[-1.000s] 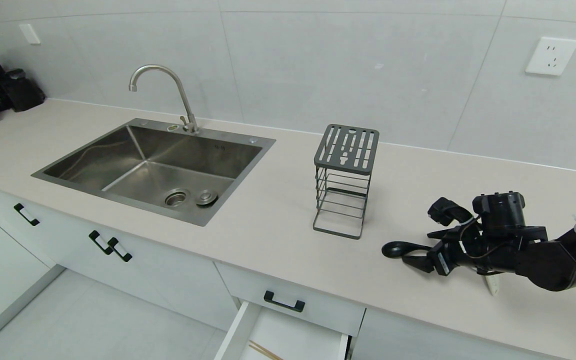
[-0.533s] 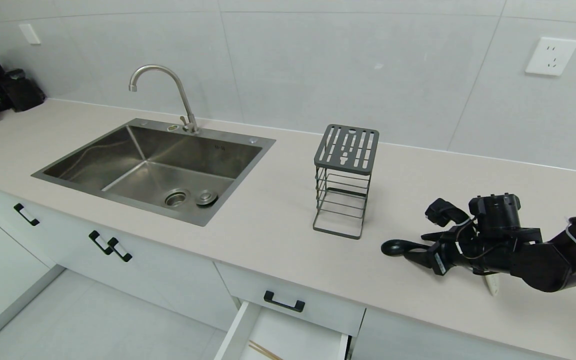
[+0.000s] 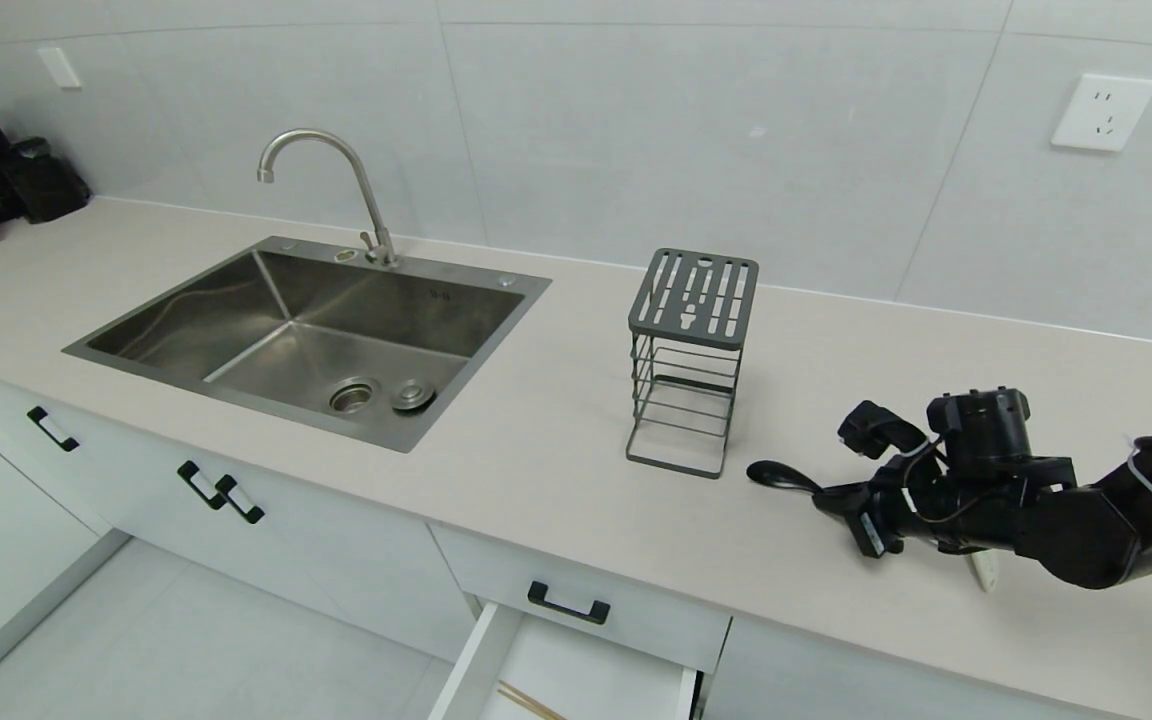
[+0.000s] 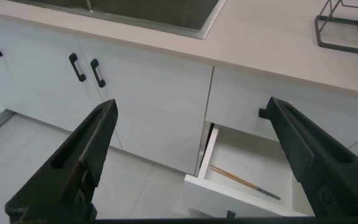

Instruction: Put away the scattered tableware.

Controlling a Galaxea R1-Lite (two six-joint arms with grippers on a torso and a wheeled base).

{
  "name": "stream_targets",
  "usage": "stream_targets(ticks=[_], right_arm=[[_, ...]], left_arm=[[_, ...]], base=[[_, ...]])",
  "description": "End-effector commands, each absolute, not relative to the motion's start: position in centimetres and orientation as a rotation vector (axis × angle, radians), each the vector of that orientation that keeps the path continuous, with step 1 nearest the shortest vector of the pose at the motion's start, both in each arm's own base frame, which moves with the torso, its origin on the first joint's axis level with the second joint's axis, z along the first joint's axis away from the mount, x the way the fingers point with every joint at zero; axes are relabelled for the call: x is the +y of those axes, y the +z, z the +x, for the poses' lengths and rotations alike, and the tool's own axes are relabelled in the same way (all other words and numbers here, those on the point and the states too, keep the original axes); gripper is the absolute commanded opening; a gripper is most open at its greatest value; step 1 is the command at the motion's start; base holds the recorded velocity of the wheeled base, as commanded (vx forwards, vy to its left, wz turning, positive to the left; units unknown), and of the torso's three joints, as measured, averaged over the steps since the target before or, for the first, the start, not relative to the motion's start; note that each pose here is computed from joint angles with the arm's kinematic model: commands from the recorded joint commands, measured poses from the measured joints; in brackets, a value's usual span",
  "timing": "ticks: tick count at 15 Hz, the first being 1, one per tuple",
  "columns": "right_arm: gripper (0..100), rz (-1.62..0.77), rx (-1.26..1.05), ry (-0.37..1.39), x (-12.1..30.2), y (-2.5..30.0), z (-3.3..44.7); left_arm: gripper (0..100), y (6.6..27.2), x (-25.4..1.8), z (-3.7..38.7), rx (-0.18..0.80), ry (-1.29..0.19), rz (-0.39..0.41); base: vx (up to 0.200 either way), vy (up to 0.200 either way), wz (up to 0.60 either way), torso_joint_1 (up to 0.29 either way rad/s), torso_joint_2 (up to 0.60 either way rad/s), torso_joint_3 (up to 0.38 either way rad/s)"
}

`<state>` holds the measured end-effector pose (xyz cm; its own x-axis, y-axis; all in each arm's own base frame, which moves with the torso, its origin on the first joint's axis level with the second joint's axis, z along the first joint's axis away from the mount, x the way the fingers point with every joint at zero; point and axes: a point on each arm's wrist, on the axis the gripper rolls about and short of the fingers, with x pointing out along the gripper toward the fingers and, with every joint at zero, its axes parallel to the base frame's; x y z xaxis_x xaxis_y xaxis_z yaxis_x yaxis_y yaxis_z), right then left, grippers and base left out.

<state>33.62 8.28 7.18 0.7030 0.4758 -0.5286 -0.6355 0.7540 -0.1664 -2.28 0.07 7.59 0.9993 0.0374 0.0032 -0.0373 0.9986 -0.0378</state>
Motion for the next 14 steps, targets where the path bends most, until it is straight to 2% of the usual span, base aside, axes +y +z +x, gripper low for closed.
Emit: stream_targets(ticks=[1,4,14], right_arm=[[0,-0.367,0.429,0.671,9.6,8.8,32.5],[0,-0.39,0.426,0.697,10.9,9.6,29.7],[0,-0.421,0.423,0.788,11.1,10.3,22.1]], left_arm=[[100,7.6,0.1,-2.3,-0.004,0.038,-0.038],[100,7.6,0.1,-2.3,-0.004,0.038,-0.038],[100,7.6,0.1,-2.3,-0.004,0.038,-0.038]], base=[[0.0,0.0,0.0,0.0,0.0,0.0],[0.0,0.0,0.0,0.0,0.0,0.0],[0.0,0.0,0.0,0.0,0.0,0.0]])
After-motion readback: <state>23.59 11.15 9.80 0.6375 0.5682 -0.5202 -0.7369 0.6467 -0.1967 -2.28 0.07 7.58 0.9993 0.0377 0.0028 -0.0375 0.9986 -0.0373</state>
